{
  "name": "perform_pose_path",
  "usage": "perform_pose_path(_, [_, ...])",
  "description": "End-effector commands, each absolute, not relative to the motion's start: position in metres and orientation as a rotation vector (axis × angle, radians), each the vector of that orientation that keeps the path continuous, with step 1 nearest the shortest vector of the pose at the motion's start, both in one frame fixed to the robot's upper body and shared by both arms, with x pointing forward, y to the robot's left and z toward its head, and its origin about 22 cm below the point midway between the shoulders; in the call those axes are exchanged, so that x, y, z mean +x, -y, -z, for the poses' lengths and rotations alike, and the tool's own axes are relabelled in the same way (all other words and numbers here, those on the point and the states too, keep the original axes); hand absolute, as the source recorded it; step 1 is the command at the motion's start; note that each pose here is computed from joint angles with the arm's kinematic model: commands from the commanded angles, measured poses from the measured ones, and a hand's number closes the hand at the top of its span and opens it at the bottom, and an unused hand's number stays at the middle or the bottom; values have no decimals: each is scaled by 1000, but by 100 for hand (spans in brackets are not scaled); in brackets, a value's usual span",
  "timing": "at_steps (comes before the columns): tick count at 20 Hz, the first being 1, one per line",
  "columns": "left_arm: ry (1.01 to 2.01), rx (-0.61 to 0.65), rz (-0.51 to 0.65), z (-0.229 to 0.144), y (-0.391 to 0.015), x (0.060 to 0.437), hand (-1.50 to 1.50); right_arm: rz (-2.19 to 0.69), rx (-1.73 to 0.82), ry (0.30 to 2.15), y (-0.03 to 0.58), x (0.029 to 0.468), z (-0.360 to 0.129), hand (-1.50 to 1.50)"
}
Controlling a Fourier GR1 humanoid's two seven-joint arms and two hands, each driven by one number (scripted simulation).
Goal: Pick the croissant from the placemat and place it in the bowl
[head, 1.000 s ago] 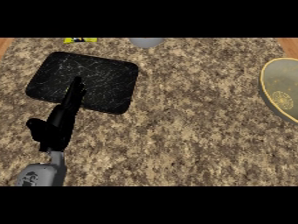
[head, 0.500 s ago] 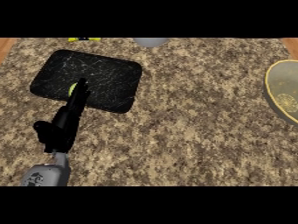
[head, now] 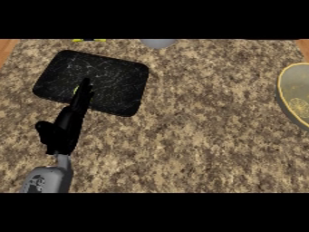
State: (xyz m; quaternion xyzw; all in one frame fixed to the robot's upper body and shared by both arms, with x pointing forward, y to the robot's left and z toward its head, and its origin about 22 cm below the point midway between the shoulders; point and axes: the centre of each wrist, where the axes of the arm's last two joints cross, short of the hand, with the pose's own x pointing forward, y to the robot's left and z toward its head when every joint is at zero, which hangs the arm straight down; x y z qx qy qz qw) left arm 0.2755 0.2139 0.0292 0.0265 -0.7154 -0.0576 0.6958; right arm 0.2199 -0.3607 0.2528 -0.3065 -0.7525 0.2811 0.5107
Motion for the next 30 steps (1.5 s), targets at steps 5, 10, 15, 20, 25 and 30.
perform_pose_path(5, [1601, 45, 149, -30, -214, 278, 0, -776, -949, 1699, 392, 281, -207, 150])
perform_pose_path(10, [1604, 61, 135, -36, -208, 285, 0, -740, -982, 1655, 420, 323, -187, 150])
perform_pose_path(15, [1601, 68, 104, -29, -219, 285, 0, -744, -1029, 1613, 444, 341, -145, 150])
perform_pose_path(20, [1593, 38, 125, -28, -203, 276, 0, -792, -879, 1515, 473, 339, -117, 150])
perform_pose_path(25, [1609, 25, 132, -27, -216, 275, 0, -730, -665, 1475, 479, 336, -80, -150])
perform_pose_path(30, [1601, 48, 124, -18, -207, 270, 0, -682, -551, 1603, 503, 328, -85, -150])
